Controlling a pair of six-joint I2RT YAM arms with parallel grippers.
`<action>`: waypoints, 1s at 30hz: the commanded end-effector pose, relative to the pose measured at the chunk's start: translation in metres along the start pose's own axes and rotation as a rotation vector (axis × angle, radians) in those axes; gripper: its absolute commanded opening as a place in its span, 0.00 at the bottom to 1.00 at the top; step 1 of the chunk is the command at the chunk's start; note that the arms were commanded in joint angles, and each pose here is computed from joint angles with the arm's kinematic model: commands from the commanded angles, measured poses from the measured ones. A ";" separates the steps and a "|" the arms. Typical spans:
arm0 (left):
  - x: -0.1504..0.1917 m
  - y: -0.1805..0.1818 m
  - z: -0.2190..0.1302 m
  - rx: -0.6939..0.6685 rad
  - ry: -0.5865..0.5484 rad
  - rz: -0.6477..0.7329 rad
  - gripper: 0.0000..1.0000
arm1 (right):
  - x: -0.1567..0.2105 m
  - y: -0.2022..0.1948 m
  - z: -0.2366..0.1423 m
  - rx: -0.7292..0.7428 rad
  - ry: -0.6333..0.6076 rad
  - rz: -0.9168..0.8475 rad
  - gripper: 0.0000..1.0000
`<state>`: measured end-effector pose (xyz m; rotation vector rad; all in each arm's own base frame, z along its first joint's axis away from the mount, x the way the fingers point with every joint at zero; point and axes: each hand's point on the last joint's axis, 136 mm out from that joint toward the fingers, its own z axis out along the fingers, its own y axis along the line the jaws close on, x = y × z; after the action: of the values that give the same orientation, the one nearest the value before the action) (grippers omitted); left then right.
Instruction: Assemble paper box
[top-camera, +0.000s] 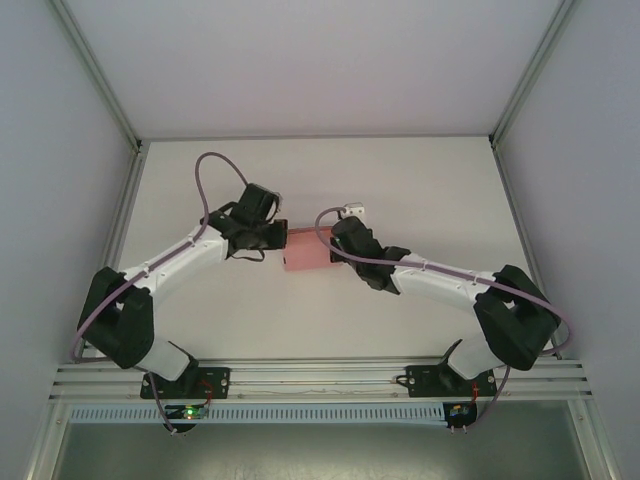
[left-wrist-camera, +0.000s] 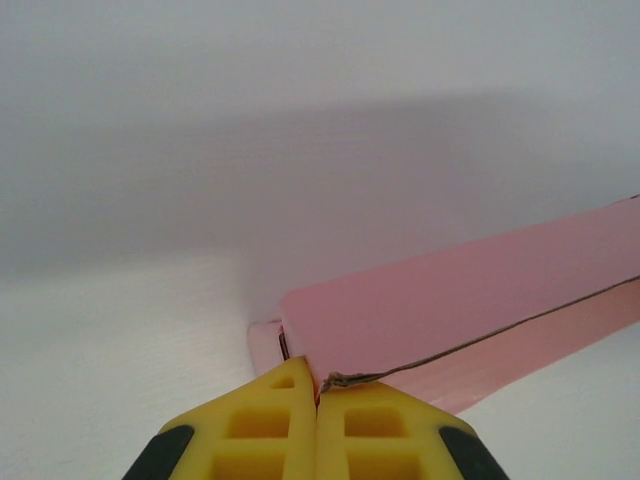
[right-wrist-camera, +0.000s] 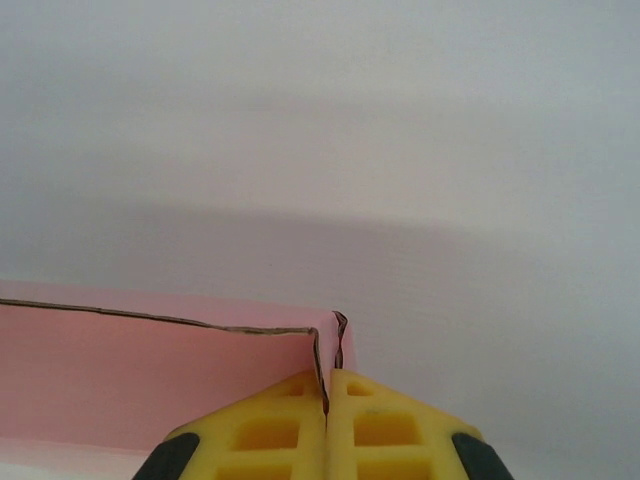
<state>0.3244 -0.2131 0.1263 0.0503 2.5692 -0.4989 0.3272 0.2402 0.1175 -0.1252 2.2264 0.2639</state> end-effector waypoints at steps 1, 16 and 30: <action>0.068 0.020 0.022 -0.099 0.162 -0.030 0.00 | 0.062 -0.008 0.002 0.012 0.158 -0.057 0.00; 0.084 0.014 0.047 -0.145 0.051 0.111 0.00 | 0.036 0.012 -0.018 -0.143 0.081 -0.017 0.14; 0.077 0.008 0.040 -0.133 -0.051 0.156 0.00 | 0.002 0.020 -0.028 -0.240 0.011 0.068 0.49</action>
<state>0.3237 -0.2314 0.1152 0.0397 2.2884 -0.3484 0.3063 0.2410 0.1259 -0.1443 2.2237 0.4637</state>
